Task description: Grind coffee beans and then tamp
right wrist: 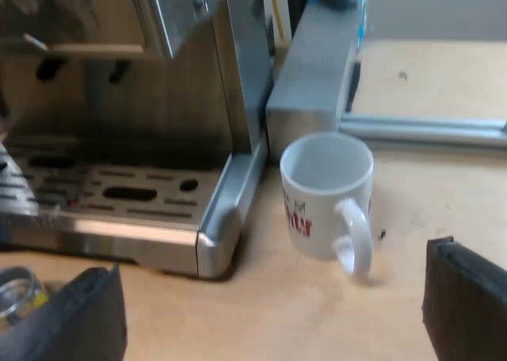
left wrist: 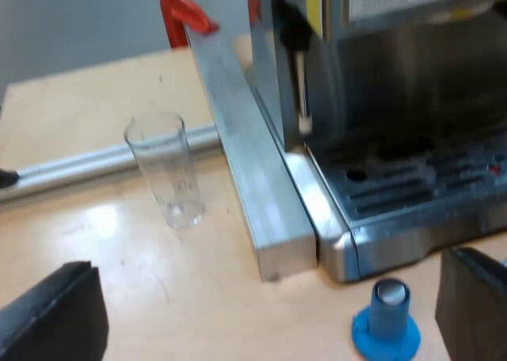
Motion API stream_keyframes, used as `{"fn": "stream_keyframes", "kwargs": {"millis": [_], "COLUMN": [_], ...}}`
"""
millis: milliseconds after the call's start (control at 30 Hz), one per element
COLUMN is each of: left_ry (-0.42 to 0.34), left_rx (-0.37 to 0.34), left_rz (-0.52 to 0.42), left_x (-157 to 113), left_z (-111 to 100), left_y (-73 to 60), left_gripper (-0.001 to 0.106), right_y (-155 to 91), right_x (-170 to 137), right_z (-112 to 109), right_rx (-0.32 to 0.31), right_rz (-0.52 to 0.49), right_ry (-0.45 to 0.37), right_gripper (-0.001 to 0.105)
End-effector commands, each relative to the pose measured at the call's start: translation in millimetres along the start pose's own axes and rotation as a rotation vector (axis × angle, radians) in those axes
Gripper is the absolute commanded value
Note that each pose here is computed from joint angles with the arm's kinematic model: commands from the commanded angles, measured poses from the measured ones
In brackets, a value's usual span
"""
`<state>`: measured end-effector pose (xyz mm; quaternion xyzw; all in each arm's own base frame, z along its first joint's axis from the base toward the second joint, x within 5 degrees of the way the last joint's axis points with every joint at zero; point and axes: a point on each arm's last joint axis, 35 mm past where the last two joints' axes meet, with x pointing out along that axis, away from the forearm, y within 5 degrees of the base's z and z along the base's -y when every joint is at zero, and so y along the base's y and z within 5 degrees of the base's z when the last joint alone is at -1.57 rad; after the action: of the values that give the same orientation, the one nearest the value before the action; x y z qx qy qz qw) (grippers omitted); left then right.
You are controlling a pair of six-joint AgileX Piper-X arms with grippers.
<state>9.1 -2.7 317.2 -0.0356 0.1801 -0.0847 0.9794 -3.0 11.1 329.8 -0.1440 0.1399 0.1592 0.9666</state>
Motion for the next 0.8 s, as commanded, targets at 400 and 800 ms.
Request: {"fn": "stream_keyframes", "kwargs": {"millis": [400,800], "left_ry": [0.087,0.088], "left_rx": [-0.009,-0.001], "left_rz": [0.021,0.02], "left_x": [23,23], "left_z": [-18,-18], "left_y": [2.9,3.0], "left_gripper": [0.085,0.085], "right_y": [-2,-1], "right_x": [23,33], "right_z": [-17,-27], "right_rx": [-0.002,0.008], "right_rz": [0.03,0.041], "right_ry": [0.064,0.093], "right_gripper": [0.077,0.077]}}
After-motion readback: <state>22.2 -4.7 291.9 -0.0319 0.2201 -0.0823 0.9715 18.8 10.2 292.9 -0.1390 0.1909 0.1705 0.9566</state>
